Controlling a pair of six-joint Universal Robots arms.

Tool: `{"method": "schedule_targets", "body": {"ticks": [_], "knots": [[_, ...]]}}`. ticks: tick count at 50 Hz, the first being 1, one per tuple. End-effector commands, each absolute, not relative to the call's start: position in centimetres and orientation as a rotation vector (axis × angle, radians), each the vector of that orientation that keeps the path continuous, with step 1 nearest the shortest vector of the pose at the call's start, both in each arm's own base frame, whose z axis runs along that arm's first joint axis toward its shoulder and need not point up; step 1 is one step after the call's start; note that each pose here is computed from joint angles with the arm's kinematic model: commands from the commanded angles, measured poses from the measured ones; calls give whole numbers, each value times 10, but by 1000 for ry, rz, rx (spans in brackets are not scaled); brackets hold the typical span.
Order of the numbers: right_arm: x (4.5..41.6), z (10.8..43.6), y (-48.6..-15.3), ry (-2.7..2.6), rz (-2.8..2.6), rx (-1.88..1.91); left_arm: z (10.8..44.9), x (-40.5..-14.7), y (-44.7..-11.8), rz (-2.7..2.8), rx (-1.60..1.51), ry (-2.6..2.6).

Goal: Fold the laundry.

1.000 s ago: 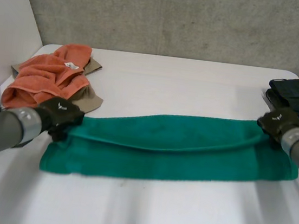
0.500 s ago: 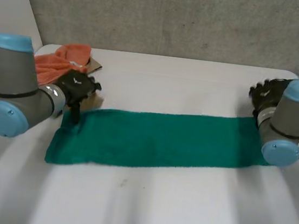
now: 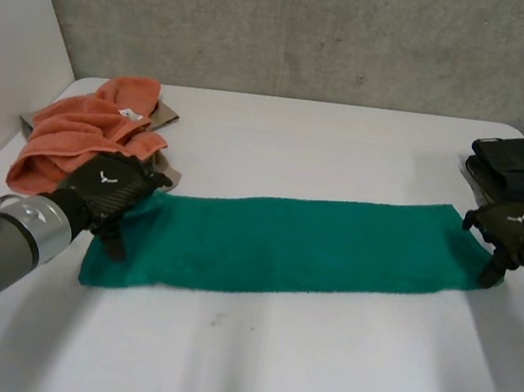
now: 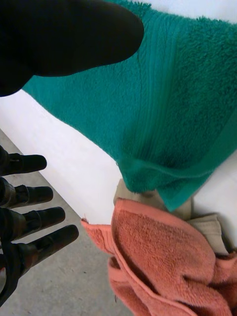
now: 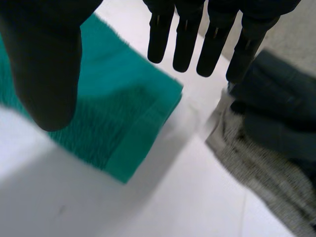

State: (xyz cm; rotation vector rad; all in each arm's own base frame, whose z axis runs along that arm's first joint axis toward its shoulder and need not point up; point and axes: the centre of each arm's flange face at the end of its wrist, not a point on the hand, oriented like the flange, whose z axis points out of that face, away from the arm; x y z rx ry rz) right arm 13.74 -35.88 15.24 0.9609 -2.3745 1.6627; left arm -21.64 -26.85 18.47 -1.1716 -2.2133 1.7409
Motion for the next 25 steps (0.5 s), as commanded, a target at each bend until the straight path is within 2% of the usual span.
{"method": "schedule_targets", "body": {"ticks": [1, 6, 13, 20, 23, 24, 25], "knots": [[131, 116, -378, -2298, 1720, 947, 181, -220, -271, 1762, -1157, -2198], [121, 107, -386, -2308, 1663, 901, 185, -222, -269, 1765, -1138, -2197], [68, 144, -386, -2228, 1564, 663, 202, -220, -267, 1825, -1085, -2171], [28, 160, -392, -2019, 1375, 759, 211, -216, -263, 1843, -1049, -2168], [33, 167, -394, -1913, 1290, 837, 211, -214, -261, 1835, -1040, -2176], [42, 169, -395, -1896, 1298, 856, 210, -214, -259, 1834, -1041, -2175], [67, 173, -394, -1858, 1357, 912, 210, -214, -259, 1830, -1041, -2177]]}}
